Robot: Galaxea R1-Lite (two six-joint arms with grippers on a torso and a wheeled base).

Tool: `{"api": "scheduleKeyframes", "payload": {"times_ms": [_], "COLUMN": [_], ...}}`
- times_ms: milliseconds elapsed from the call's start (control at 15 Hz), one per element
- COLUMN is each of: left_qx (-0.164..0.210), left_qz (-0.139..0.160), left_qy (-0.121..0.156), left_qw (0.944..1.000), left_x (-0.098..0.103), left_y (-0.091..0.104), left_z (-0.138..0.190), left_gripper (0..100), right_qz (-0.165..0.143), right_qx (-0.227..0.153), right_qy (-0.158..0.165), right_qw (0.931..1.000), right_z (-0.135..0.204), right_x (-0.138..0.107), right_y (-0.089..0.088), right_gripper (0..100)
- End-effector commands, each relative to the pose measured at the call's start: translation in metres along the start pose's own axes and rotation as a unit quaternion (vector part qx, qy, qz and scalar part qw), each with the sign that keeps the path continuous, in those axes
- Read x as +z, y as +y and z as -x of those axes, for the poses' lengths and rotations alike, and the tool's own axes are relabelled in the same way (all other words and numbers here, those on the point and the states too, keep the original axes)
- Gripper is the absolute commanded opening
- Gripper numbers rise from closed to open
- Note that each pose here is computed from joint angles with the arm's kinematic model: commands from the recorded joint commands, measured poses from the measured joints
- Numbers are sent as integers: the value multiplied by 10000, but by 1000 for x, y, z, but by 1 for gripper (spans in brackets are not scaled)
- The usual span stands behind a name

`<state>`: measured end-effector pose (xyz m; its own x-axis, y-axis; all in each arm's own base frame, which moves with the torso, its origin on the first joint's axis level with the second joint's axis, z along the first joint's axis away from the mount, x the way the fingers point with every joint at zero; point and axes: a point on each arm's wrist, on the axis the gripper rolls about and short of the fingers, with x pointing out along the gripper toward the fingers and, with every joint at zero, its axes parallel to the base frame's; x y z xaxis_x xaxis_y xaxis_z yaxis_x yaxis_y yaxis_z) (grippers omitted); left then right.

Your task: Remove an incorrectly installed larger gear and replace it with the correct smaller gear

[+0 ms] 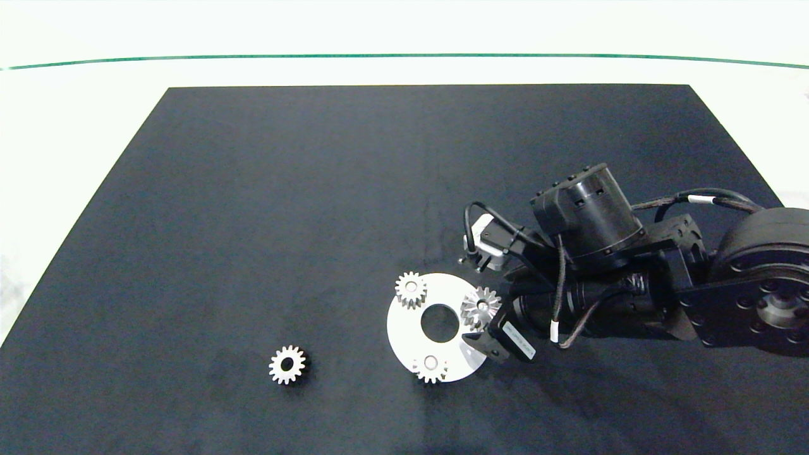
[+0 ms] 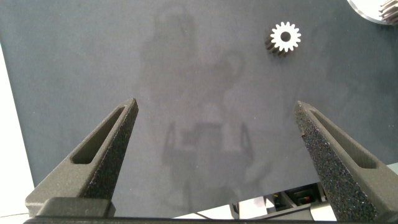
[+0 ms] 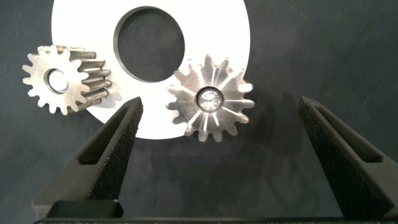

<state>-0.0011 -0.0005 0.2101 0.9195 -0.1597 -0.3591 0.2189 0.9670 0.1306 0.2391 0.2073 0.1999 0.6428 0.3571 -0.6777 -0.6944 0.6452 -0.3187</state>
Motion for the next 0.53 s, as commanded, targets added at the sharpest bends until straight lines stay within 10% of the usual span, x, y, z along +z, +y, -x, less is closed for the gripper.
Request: {"api": "scheduleKeyframes", "payload": {"times_ms": [67,533], "left_qx": [-3,8], "left_qz": [-5,-5], "left_qy": [11,-11], "left_qw": [10000,10000], "left_x": [-1,-1], "left_y": [0,0], "left_z": [0,1], "left_gripper": [100,100], "right_qz": [10,-23], "right_qx": [-3,10], "right_qy": [7,60], "right_qw": [10000,10000], "right_z": [-1,-6], "right_x": [1,0], "right_y": [0,0], "right_gripper": [100,88]}}
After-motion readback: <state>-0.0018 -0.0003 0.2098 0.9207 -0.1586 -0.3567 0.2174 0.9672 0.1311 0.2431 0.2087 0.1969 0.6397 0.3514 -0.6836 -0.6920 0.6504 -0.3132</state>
